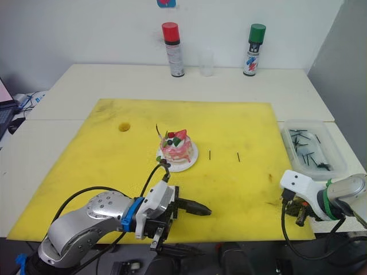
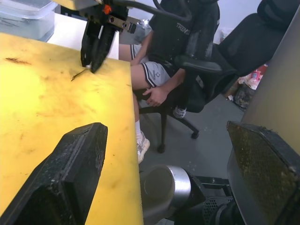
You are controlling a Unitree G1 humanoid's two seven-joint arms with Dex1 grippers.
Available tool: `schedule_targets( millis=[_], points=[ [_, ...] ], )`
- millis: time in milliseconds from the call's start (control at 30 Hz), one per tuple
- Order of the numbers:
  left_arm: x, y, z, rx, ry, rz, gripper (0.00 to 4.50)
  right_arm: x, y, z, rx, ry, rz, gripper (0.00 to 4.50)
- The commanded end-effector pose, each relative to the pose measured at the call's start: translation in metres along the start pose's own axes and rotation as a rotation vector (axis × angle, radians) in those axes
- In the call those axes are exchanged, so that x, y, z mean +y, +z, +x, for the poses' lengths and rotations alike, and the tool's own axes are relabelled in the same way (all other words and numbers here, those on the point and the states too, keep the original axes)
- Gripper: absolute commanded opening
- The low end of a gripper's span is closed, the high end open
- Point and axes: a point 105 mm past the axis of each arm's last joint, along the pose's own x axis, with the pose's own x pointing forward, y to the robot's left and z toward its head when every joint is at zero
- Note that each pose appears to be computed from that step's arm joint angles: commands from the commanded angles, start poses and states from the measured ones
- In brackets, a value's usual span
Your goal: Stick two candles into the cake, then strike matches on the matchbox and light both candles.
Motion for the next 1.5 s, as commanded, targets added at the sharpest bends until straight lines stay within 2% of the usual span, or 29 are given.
schedule_targets(
  millis=[33,200,300,500,567,600,667,867,1067,1267,1500],
  points=[
    [-0.002,0.002,0.0,-0.008,-0.006,0.028,4.5,-0.004,0.007,-0.009,-0.013,-0.001,-0.026,0.02],
    [0.002,-0.001,-0.002,0.0,0.003,0.03,4.5,-0.016,0.026,-0.029,-0.093,-0.006,0.001,0.02],
    [0.003,-0.002,-0.006,-0.002,0.02,0.023,4.5,-0.021,0.054,-0.041,-0.241,0.011,0.035,0.02],
    [0.011,-0.004,-0.027,0.009,0.128,-0.004,4.5,-0.013,0.153,-0.049,-0.798,0.094,0.042,0.02],
    [0.015,-0.003,-0.044,0.016,0.211,-0.019,4.5,-0.003,0.191,-0.053,-1.085,0.112,0.006,0.02],
    [0.016,-0.003,-0.05,0.02,0.24,-0.022,4.5,0.001,0.203,-0.056,-1.187,0.12,-0.002,0.02],
    [0.02,-0.003,-0.063,0.029,0.298,-0.024,4.5,0.004,0.22,-0.055,-1.313,0.098,0.005,0.02],
    [0.03,0.007,-0.097,-0.008,0.452,-0.033,4.5,0.015,0.249,-0.02,-1.457,0.095,0.004,0.02],
    [0.03,0.013,-0.117,-0.051,0.511,-0.1,4.5,0.016,0.267,0.006,-1.545,0.018,-0.016,0.02],
    [0.037,0.025,-0.129,-0.081,0.553,-0.128,4.5,0.024,0.272,0.024,-1.569,0.012,-0.016,0.02],
    [0.041,0.036,-0.128,-0.066,0.558,-0.128,4.5,0.029,0.267,0.034,-1.566,0.012,0.002,0.02]
  ],
)
